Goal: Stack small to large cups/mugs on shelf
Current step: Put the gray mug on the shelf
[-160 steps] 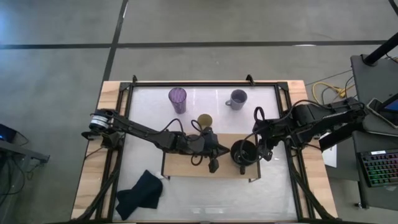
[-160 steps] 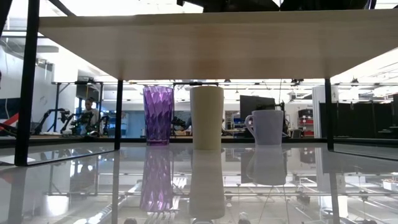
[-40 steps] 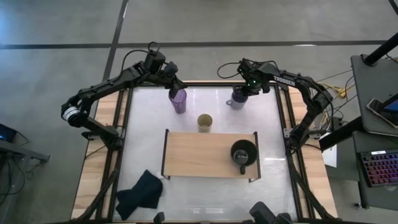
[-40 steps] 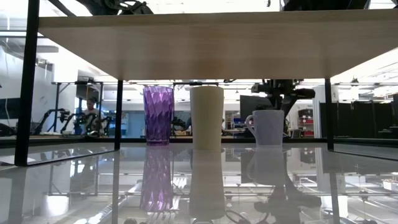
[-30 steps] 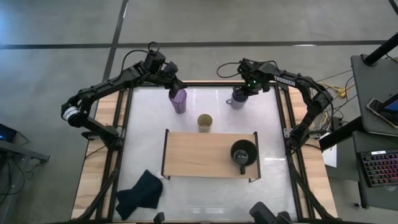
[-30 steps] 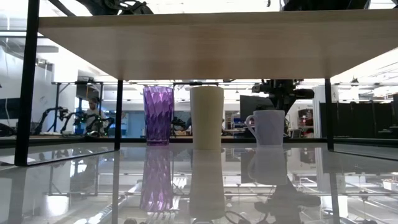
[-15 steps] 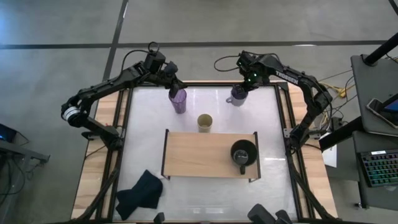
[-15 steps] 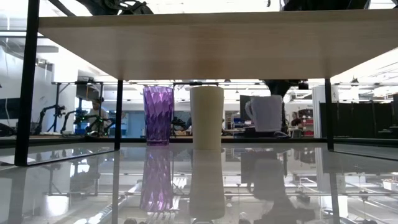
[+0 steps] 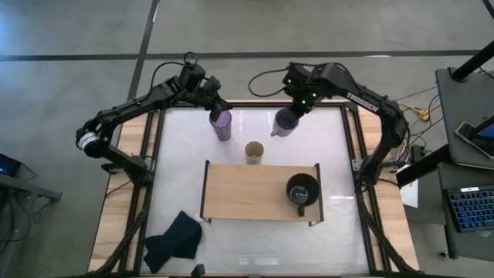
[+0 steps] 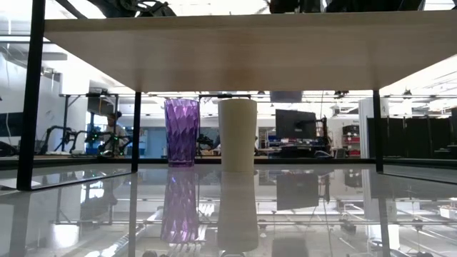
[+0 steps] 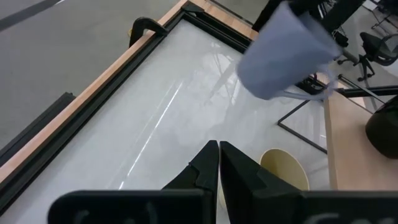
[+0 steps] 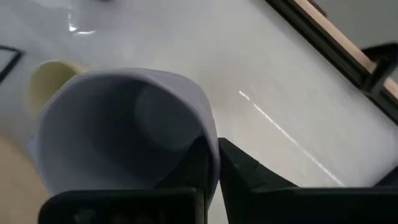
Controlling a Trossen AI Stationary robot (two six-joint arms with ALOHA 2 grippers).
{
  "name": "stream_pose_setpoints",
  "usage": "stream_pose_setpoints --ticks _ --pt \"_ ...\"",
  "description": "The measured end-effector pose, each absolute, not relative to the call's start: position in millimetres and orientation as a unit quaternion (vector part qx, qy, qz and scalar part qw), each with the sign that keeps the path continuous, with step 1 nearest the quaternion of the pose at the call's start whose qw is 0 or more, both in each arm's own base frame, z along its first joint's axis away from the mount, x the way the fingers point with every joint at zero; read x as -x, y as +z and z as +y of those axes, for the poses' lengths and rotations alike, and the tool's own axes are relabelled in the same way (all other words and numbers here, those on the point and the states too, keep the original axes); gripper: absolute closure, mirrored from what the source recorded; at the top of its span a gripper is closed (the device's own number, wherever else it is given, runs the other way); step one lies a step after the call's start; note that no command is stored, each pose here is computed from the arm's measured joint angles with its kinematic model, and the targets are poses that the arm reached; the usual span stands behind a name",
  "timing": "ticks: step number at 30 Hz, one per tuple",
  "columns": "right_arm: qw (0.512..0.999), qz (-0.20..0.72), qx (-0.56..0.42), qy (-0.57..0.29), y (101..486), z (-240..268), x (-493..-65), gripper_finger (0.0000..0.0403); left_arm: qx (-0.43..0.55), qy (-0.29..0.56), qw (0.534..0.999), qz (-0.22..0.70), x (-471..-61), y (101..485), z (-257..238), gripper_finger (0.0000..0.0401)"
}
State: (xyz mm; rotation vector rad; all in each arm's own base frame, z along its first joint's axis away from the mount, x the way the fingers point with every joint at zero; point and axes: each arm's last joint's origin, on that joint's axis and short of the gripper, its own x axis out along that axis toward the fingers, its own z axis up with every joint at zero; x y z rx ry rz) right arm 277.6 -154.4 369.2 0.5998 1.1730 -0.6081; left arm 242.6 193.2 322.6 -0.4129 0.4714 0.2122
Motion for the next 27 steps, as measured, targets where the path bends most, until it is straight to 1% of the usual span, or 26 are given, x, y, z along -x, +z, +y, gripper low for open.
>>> stream_pose_setpoints --ticks 6,9,14,18,21,27 --pt "0.769 0.553 -0.230 -0.224 389.4 -125.4 -284.2 0.0390 0.204 0.104 0.946 0.232 -242.6 322.6 193.2 0.0401" --pt "0.780 0.558 -0.214 -0.186 392.9 -110.8 -289.0 0.0390 0.203 0.100 0.946 0.231 -242.7 322.7 192.9 0.0401" --pt "0.799 0.547 -0.208 -0.135 397.2 -87.5 -300.8 0.0390 0.217 0.065 0.945 0.234 -241.8 322.3 189.6 0.0401" --pt "0.803 0.560 -0.177 -0.103 392.9 -71.9 -312.0 0.0390 0.228 0.052 0.938 0.255 -238.3 321.6 182.4 0.0401" --pt "0.810 0.561 -0.150 -0.075 393.8 -61.5 -319.9 0.0390 0.212 0.039 0.940 0.265 -234.3 325.9 172.7 0.0401" --pt "0.819 0.556 -0.140 -0.019 396.3 -47.5 -340.8 0.0390 0.161 -0.002 0.958 0.236 -224.4 346.7 138.4 0.0401"
